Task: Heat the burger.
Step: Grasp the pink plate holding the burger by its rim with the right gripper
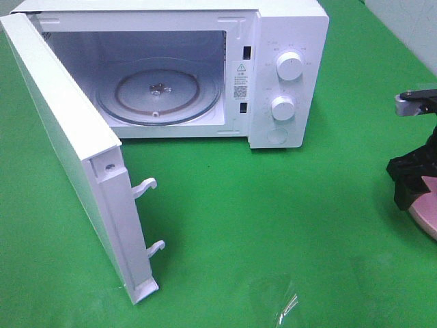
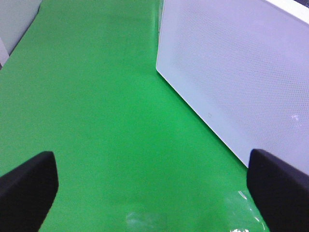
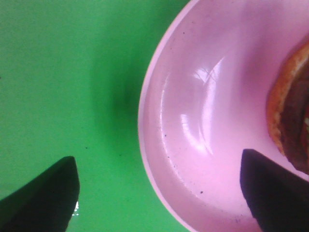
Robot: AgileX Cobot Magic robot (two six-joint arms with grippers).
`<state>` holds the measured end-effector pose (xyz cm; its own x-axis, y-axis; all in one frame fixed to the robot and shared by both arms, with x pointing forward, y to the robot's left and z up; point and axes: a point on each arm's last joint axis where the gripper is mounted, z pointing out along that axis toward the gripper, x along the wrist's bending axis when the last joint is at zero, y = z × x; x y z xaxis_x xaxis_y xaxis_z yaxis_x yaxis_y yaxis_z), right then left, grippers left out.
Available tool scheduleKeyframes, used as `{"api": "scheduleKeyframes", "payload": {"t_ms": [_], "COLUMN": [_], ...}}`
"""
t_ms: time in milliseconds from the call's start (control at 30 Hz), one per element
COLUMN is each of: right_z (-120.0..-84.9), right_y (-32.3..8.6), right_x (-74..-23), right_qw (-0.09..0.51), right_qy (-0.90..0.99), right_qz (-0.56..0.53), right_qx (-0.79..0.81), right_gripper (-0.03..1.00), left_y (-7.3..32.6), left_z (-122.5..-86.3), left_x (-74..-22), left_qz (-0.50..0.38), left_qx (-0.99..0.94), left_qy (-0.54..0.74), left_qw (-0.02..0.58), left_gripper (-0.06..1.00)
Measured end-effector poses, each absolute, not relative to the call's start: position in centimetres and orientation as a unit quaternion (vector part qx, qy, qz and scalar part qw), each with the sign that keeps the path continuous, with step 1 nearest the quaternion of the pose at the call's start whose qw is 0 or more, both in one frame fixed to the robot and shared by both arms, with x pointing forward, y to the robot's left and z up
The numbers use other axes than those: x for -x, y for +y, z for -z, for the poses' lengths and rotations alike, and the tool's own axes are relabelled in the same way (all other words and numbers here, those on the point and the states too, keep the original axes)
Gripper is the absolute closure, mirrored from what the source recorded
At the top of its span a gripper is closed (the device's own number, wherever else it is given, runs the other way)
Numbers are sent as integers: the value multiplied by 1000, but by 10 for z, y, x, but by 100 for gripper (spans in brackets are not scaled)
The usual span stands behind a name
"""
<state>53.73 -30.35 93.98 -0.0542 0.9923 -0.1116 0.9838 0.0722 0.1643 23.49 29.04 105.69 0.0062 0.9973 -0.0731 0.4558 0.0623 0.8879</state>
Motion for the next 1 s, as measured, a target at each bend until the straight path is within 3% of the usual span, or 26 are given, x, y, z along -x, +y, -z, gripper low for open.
{"api": "scheduleKeyframes", "payload": {"t_ms": [533, 1000], "right_z": [-899, -886], "right_y": [-301, -300], "right_x": [-550, -554], "right_qw": [76, 75], "right_qy": [726, 727], "right_qz": [-21, -22], "right_qx": [-683, -682], "right_gripper": [13, 18], "left_y": [290, 290], "left_z": [-1057, -1057], "left_x": [-235, -235], "left_qz": [-345, -345], "left_qx": [-591, -591], "left_qy": [614, 614], "left_qw": [392, 392], "left_gripper": [-3, -3]}}
